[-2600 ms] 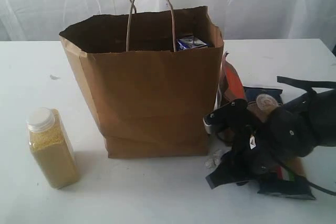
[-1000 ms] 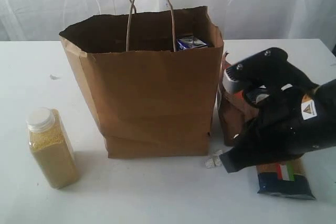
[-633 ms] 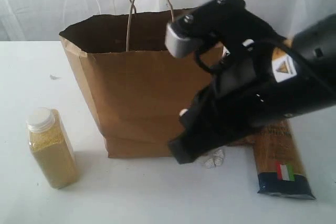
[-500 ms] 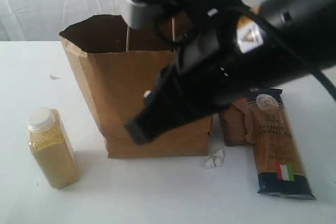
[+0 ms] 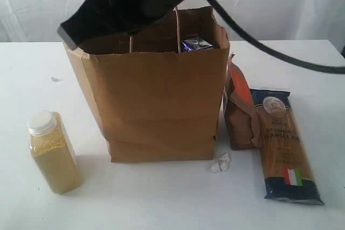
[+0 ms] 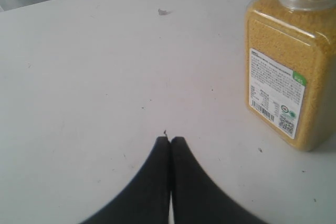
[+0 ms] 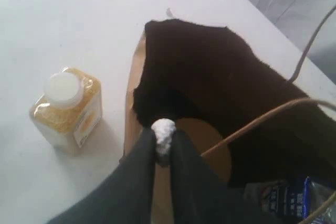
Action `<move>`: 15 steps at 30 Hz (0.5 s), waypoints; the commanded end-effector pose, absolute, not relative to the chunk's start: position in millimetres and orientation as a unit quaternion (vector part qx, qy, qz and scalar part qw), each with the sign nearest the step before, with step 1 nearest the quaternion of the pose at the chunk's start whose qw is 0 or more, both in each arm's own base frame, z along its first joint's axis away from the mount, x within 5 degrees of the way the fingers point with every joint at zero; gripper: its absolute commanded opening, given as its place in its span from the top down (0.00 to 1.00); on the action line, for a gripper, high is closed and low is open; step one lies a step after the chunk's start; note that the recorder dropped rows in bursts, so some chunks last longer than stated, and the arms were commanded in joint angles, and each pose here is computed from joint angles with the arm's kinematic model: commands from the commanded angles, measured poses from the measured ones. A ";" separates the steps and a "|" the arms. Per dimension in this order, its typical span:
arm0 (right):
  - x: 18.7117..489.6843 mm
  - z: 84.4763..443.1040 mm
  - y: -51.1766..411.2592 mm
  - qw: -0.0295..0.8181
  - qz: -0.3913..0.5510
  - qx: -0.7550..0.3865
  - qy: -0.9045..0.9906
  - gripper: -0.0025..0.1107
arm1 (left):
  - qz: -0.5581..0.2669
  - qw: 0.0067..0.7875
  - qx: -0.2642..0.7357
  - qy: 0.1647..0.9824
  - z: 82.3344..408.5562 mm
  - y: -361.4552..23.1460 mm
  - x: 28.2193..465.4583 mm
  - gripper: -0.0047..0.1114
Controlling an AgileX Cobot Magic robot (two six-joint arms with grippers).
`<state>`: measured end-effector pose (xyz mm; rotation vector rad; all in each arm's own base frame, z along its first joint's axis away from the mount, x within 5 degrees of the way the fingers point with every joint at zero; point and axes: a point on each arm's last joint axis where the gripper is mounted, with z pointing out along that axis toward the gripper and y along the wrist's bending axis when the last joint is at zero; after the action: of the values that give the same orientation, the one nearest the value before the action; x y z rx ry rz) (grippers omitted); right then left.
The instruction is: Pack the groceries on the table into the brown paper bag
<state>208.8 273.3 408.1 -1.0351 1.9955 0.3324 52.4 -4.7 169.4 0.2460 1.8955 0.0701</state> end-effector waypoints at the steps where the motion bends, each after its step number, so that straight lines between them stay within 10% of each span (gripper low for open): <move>1: 224.5 408.3 280.9 0.413 0.108 -0.403 0.810 0.98 | 0.027 0.577 0.101 0.810 168.3 -4.9 52.2 0.96; 15: 261.6 393.2 301.0 0.376 0.081 -0.386 0.838 0.98 | 0.027 0.577 0.101 0.810 168.3 -4.9 52.2 0.96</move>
<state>257.9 299.8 391.4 -1.0035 2.1457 0.2006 52.4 -4.7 169.4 0.2460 1.8955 0.0701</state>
